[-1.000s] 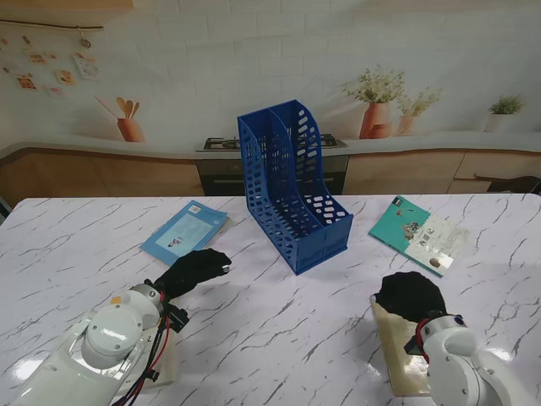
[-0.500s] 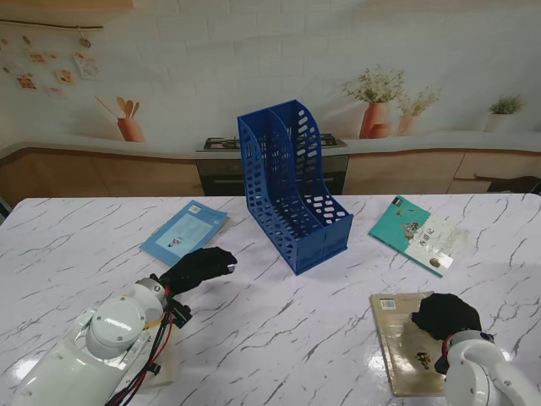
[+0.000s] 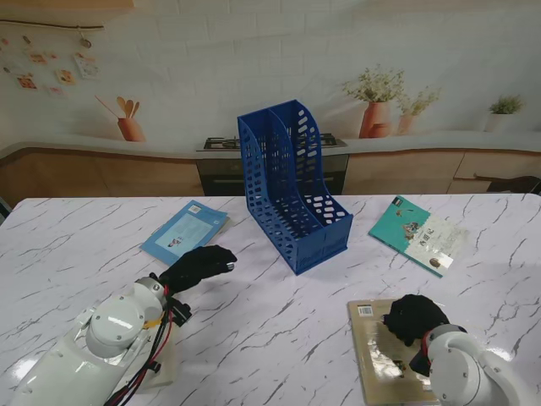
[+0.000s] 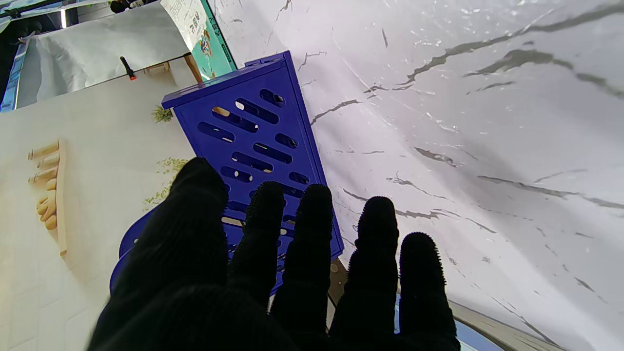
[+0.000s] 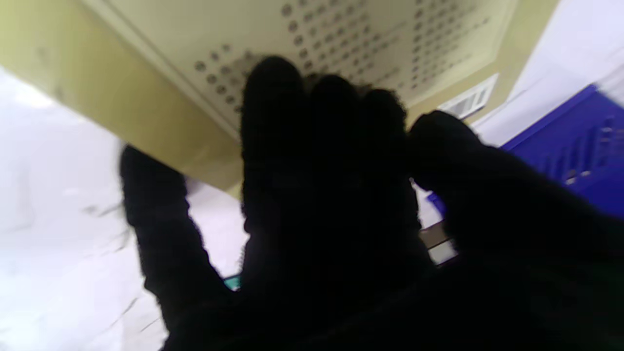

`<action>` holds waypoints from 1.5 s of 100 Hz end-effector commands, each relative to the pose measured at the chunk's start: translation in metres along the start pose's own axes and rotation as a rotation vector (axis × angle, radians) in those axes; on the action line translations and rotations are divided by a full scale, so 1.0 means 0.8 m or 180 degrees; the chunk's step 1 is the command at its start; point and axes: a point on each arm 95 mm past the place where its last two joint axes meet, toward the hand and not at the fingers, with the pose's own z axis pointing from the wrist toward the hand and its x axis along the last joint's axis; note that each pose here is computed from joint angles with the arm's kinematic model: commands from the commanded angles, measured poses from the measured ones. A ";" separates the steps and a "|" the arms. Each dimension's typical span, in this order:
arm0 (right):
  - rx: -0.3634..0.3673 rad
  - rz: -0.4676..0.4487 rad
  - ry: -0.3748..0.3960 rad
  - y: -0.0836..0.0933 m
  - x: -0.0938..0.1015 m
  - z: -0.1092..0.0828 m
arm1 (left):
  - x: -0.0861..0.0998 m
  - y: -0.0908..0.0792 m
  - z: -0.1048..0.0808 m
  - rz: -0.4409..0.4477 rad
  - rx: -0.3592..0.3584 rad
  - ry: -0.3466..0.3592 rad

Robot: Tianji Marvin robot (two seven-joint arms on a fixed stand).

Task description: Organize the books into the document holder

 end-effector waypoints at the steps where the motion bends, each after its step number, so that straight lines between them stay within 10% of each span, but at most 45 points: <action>1: 0.0301 0.0086 0.0041 -0.039 0.011 -0.001 | 0.002 0.008 -0.002 -0.0028 -0.0042 0.0093; 92: 0.0519 0.0260 0.0877 -0.064 0.124 0.056 | -0.007 0.029 -0.007 -0.0174 -0.0193 0.0122; 150: 0.0377 0.0479 0.1051 -0.061 0.154 0.061 | -0.009 0.034 0.001 -0.0200 -0.0279 0.0097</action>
